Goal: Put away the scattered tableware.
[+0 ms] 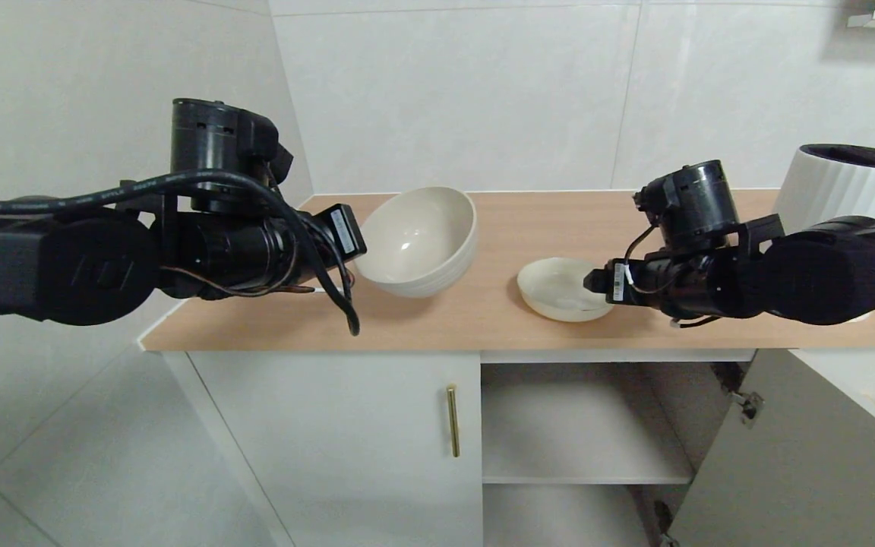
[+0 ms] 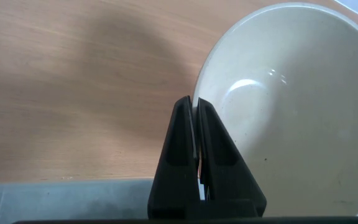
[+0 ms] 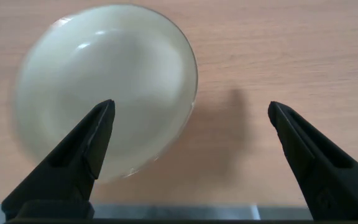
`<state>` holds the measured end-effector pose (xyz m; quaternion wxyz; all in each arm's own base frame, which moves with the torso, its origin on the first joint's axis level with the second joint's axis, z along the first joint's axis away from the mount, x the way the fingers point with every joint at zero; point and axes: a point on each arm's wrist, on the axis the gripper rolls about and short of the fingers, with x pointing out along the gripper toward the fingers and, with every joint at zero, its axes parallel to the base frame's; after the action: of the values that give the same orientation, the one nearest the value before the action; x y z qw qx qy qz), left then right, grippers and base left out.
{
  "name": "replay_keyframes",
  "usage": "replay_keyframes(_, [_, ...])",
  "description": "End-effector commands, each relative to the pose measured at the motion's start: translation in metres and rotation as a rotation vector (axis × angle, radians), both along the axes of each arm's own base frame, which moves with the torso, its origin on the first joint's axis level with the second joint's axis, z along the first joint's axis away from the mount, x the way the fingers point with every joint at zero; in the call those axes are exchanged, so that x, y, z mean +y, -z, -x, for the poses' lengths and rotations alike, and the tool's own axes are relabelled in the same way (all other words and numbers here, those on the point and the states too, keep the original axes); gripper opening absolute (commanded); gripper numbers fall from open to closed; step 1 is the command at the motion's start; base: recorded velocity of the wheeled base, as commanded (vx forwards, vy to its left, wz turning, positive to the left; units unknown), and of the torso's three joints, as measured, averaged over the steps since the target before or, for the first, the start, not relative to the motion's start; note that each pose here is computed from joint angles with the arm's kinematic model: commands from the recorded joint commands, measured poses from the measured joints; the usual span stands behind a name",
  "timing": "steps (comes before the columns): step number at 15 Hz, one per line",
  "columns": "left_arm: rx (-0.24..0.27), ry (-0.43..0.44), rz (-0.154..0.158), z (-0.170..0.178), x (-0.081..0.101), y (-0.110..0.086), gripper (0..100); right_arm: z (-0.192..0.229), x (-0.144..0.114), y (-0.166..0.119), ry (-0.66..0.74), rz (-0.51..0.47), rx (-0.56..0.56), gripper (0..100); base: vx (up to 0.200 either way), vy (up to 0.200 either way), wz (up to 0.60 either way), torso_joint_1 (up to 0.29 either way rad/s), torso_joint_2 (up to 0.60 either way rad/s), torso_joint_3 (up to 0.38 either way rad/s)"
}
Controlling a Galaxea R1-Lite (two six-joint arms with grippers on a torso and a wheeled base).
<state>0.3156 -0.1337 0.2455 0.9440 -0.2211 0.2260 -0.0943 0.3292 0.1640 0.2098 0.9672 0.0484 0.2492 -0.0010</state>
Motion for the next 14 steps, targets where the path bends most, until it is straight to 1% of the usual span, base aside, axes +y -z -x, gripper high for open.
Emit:
replay_keyframes(1, [-0.004,-0.001,0.002,0.001,0.000,-0.001,0,-0.010,0.002,0.011,0.008,0.009,0.019,100,0.000,0.000,0.00,0.000,0.00,0.000])
replay_keyframes(5, [-0.003,-0.002,0.003,0.001,0.000,-0.001,0,-0.015,0.003,0.016,0.012,0.010,0.018,100,0.000,0.000,0.00,0.000,0.00,0.000])
replay_keyframes(6, [-0.003,-0.002,0.003,0.001,0.000,-0.001,0,-0.015,0.003,0.016,0.011,0.004,0.014,0,0.000,0.000,0.00,0.000,0.00,0.000])
replay_keyframes(10, [-0.003,-0.002,0.003,0.001,0.000,-0.001,0,-0.017,0.004,0.017,0.010,-0.011,0.009,0,0.000,0.000,0.00,0.000,0.00,0.000])
replay_keyframes(12, [-0.003,-0.002,0.003,0.001,0.000,-0.001,0,-0.015,0.004,0.011,0.017,-0.038,-0.007,0,0.000,0.000,0.00,0.000,0.00,0.000])
replay_keyframes(14, [-0.005,-0.002,0.004,0.001,0.001,-0.002,0,-0.009,0.001,-0.002,0.023,-0.069,-0.034,0,0.000,0.000,0.00,0.000,0.00,0.000])
